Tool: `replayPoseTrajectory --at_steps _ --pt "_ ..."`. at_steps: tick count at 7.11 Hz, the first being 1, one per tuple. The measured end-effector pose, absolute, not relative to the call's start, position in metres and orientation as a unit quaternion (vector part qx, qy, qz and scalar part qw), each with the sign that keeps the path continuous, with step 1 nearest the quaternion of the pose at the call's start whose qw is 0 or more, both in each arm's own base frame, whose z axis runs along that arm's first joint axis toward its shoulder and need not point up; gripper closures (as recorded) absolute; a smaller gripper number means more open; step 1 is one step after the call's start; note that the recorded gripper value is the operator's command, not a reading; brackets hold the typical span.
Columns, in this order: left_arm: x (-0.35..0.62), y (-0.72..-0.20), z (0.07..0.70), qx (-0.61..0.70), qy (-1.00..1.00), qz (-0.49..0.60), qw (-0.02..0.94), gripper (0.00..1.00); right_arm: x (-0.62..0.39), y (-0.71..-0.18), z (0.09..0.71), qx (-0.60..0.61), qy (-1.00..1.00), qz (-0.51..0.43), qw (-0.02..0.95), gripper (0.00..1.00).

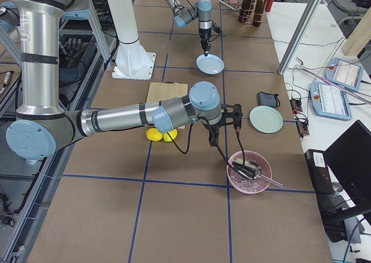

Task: Pick orange to plate
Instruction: 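Slide the light blue plate with the left gripper toward the table center, then release the plate and lift the left gripper while the right arm reaches out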

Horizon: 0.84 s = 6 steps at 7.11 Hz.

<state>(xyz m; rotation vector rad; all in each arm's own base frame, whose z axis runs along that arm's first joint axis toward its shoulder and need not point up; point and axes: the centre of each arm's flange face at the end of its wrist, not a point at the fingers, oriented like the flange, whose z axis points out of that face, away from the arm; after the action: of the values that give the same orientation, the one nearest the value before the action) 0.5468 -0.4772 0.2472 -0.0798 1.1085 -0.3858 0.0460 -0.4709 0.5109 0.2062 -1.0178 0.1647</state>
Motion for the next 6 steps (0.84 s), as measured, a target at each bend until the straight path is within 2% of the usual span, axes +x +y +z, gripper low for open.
replayPoseTrajectory --at_steps 1,2,3,6 --pt "0.548 -0.479 0.252 -0.034 0.519 -0.184 0.834 0.34 0.046 -0.471 0.508 0.099 -0.486 0.082 0.864 0.0" --pt "0.548 -0.48 0.254 -0.03 0.518 -0.182 0.836 0.27 0.046 -0.471 0.507 0.099 -0.487 0.083 0.864 0.0" --pt "0.545 -0.484 0.255 -0.023 0.518 -0.176 0.837 0.0 0.046 -0.472 0.506 0.099 -0.487 0.083 0.864 0.0" --pt "0.495 -0.513 0.23 0.007 0.539 -0.169 0.825 0.0 0.03 -0.473 0.499 0.093 -0.483 0.08 0.867 0.0"
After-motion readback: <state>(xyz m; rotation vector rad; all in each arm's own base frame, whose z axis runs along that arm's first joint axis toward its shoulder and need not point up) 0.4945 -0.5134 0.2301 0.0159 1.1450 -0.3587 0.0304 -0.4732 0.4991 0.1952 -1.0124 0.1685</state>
